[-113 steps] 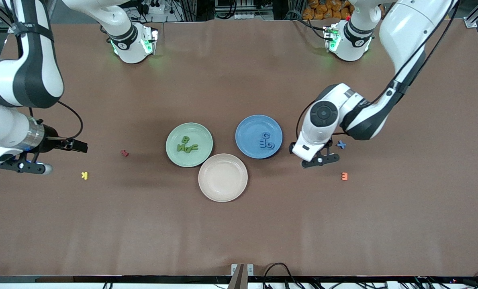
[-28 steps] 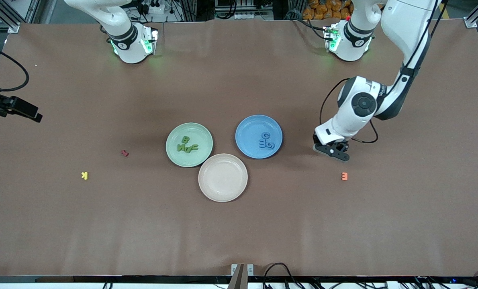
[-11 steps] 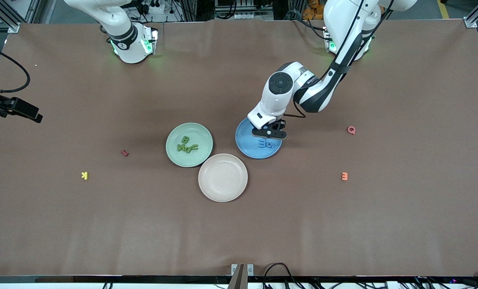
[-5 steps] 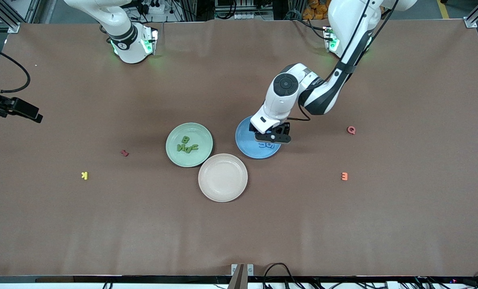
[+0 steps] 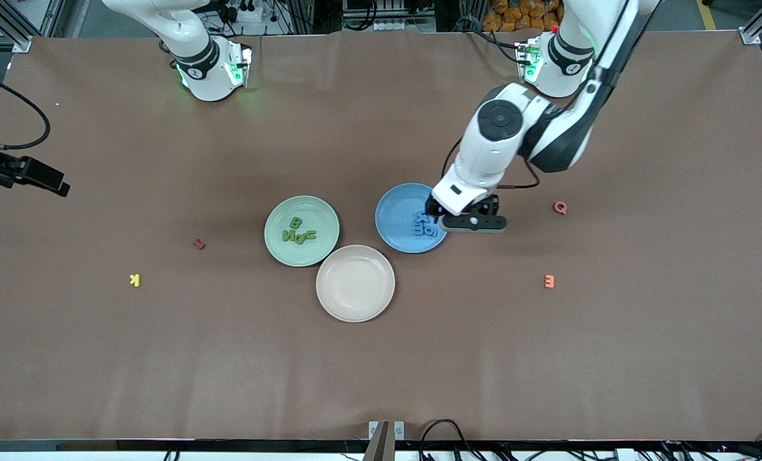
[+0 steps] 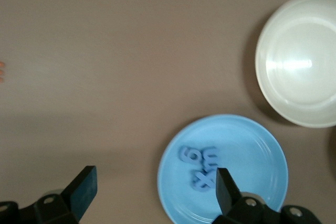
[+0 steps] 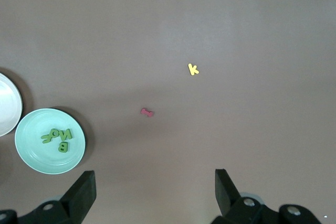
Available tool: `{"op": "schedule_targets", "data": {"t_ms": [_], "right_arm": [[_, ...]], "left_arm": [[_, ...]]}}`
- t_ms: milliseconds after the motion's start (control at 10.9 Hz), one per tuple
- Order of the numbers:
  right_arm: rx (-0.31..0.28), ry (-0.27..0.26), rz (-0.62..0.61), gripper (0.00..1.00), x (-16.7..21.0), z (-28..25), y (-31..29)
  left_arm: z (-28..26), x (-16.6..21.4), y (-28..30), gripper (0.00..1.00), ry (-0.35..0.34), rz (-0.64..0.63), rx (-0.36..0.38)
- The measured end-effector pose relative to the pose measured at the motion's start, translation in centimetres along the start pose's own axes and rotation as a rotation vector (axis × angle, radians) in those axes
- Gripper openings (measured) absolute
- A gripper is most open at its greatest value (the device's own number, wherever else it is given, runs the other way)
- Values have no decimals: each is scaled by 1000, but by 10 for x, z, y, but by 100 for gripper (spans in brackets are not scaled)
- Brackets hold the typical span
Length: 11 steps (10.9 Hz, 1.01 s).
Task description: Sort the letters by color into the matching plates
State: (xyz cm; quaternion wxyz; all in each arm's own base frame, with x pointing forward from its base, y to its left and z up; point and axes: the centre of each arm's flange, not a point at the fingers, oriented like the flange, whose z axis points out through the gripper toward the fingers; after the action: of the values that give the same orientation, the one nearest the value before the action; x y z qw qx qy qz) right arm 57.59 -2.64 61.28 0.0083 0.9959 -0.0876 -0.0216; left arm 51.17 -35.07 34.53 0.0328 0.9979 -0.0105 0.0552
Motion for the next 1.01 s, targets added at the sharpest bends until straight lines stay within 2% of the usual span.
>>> {"op": "schedule_targets", "data": {"t_ms": [641, 1008], "right_arm": [[-1, -2, 0, 100, 1, 2, 0], [-1, 0, 0, 100, 1, 1, 0]], "left_arm": [[-115, 40, -103, 100, 90, -147, 37], [-159, 47, -171, 100, 83, -65, 90]]}}
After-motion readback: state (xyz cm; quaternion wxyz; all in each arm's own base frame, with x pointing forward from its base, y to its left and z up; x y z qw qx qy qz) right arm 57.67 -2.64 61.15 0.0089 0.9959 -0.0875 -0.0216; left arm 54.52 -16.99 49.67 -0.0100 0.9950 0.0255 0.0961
